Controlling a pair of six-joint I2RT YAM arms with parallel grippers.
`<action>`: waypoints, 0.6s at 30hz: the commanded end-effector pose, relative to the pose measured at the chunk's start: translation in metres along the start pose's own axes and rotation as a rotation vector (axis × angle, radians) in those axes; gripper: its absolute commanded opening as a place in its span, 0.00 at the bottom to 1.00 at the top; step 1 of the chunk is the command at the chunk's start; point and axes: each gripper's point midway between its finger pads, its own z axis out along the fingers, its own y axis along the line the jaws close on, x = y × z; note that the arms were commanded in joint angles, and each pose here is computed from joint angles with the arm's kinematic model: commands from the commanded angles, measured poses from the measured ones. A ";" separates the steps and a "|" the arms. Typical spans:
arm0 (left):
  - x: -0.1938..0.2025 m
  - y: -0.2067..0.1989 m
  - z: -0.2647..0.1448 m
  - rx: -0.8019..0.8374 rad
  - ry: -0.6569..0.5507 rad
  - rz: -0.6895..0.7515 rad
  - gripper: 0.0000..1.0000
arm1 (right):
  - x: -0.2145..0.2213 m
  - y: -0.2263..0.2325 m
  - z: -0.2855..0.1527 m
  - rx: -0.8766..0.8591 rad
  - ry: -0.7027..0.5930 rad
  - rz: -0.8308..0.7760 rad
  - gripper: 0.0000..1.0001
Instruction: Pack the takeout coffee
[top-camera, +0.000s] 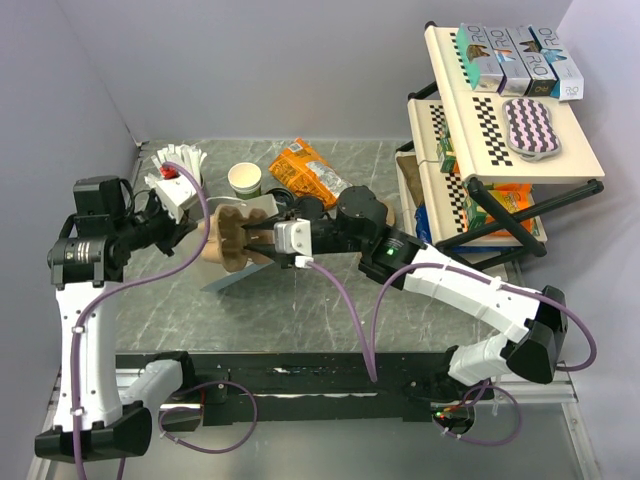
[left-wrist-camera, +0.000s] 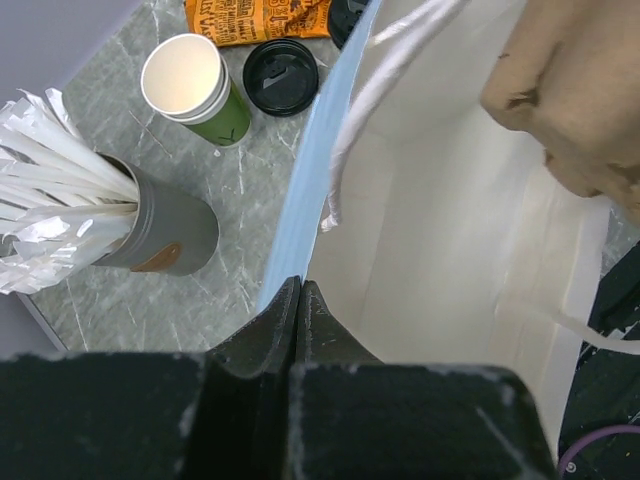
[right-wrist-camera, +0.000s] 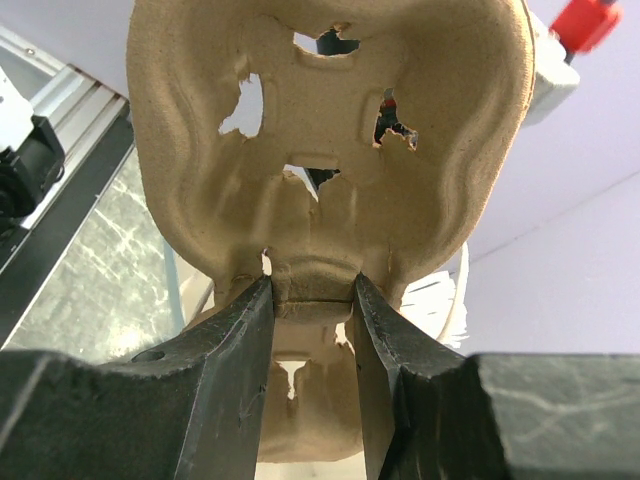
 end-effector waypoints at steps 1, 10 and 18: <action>-0.013 -0.005 -0.007 -0.018 -0.071 0.037 0.01 | -0.028 -0.021 0.002 0.074 -0.077 -0.004 0.00; -0.011 -0.005 -0.012 -0.075 -0.102 0.078 0.01 | -0.025 -0.021 -0.014 0.108 -0.027 0.055 0.00; -0.012 -0.002 -0.013 -0.104 -0.105 0.026 0.01 | -0.033 -0.027 -0.033 0.172 -0.019 0.095 0.00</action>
